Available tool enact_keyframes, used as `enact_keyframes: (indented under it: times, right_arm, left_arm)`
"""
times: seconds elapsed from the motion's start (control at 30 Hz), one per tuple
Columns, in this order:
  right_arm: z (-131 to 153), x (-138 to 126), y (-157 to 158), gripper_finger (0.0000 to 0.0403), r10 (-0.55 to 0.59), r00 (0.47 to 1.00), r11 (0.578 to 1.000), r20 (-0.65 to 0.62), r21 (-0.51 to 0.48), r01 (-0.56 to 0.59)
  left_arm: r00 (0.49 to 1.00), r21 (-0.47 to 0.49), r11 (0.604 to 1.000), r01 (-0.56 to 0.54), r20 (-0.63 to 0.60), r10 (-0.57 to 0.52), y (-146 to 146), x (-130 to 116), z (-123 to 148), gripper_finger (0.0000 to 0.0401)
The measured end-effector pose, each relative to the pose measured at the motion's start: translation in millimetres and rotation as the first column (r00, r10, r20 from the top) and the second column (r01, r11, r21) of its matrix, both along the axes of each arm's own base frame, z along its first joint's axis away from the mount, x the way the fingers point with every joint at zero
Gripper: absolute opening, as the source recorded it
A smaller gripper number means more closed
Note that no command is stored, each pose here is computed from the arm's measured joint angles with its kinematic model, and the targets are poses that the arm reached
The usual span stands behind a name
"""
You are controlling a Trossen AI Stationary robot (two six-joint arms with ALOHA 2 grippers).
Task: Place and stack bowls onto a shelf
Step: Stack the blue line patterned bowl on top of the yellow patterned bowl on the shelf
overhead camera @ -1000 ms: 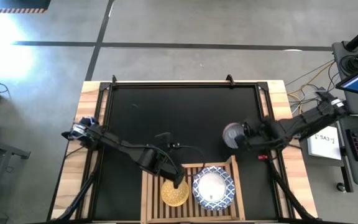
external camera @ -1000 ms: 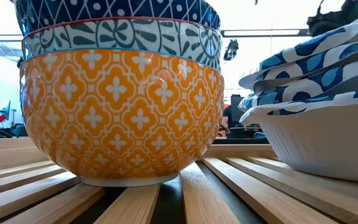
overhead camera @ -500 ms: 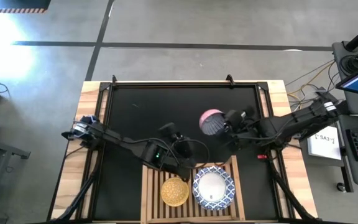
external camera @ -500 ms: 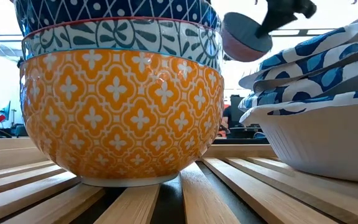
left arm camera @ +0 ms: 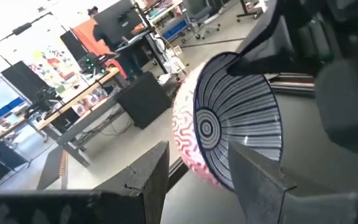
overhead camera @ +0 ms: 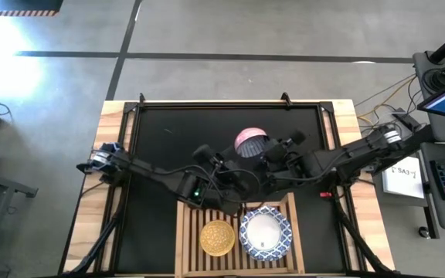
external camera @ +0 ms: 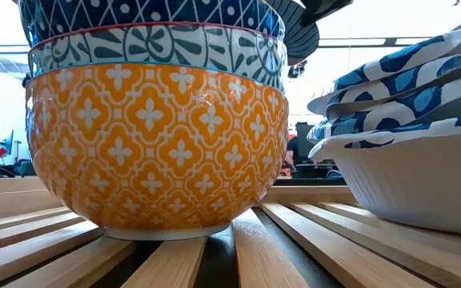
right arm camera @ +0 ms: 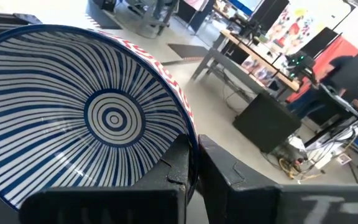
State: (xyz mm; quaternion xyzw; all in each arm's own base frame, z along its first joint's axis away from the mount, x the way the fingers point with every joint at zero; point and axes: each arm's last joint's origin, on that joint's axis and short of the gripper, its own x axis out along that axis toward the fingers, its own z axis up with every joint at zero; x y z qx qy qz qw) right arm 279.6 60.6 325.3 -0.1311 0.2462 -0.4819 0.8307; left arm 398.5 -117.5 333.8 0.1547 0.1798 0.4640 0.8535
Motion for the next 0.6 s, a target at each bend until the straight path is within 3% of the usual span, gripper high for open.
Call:
enact_keyframes:
  times: [0.43,0.6]
  right_arm:
    - [6.0,18.8,18.3,0.0013,0.078,0.996,0.996,-0.048,-0.034,-0.08]
    - [9.0,17.7,25.9,0.0013,0.113,0.993,0.993,-0.045,-0.028,-0.114]
  left_arm:
    - [1.0,-0.041,0.999,0.005,-0.03,-0.006,18.2,5.7,-2.7,0.0147]
    - [0.998,-0.031,0.999,0.008,-0.068,-0.01,18.1,3.6,-5.0,0.0119]
